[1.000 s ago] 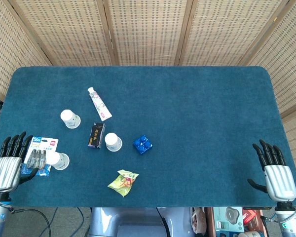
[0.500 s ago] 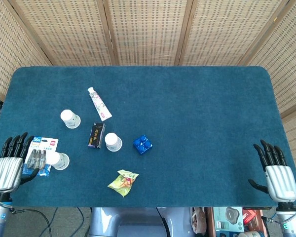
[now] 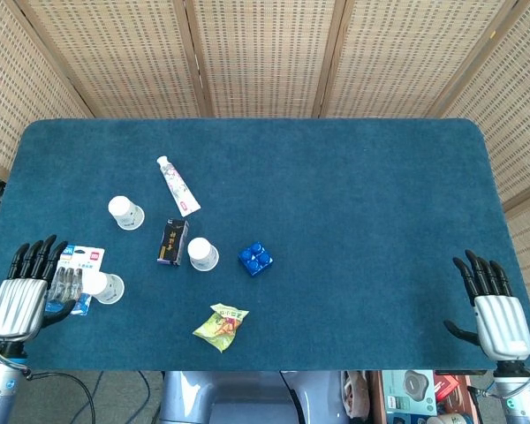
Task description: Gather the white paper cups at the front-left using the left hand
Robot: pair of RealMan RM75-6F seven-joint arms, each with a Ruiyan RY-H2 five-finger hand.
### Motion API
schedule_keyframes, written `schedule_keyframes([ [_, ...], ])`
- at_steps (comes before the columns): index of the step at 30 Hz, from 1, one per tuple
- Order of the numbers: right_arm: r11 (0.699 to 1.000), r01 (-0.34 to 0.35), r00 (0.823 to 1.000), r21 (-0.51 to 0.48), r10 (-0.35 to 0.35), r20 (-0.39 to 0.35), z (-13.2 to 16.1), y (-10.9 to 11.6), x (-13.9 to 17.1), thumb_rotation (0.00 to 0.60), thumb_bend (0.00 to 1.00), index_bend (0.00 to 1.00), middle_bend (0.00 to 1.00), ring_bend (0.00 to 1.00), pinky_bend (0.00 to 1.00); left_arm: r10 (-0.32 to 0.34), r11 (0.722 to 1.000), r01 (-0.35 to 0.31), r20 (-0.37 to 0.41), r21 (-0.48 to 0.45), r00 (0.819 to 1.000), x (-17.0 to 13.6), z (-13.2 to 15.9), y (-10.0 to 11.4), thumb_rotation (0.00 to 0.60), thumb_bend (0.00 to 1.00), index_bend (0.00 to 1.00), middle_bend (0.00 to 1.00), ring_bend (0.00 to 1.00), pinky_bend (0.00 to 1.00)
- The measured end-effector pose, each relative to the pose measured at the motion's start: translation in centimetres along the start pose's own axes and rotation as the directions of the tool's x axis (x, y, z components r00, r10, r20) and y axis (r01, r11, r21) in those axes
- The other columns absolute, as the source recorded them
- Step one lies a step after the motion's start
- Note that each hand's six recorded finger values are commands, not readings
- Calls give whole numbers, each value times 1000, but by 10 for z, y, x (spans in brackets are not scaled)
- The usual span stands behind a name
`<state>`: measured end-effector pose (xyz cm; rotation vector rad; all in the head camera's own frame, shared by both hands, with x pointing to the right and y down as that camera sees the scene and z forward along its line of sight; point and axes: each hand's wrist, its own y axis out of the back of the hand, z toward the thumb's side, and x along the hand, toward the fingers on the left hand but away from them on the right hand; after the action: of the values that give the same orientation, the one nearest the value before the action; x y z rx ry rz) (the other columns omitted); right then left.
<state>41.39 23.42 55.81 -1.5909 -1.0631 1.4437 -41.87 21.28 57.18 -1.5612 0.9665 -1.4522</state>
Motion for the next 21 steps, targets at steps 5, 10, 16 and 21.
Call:
schedule_keyframes([
  [5, 1000, -3, 1000, -2, 3, -3, 1, -1, -2, 600, 145, 0, 0, 0, 0, -20, 999, 19, 37, 27, 999, 15, 12, 5, 600, 230, 0, 0, 0, 0],
  [10, 1000, -4, 1000, -10, 4, 3, -1, 0, -3, 600, 144, 0, 0, 0, 0, -78, 996, 73, 88, 57, 993, 37, 37, 13, 600, 229, 0, 0, 0, 0],
  [16, 999, 0, 1000, -33, 0, 8, -4, 2, -3, 600, 144, 0, 0, 0, 0, -173, 982, 160, 139, 104, 975, 70, 71, 17, 600, 229, 11, 0, 0, 0],
  [21, 999, -1, 1000, -44, 2, 12, -7, 4, -4, 600, 144, 0, 0, 0, 0, -223, 967, 199, 152, 162, 963, 93, 97, 20, 600, 230, 104, 0, 0, 0],
])
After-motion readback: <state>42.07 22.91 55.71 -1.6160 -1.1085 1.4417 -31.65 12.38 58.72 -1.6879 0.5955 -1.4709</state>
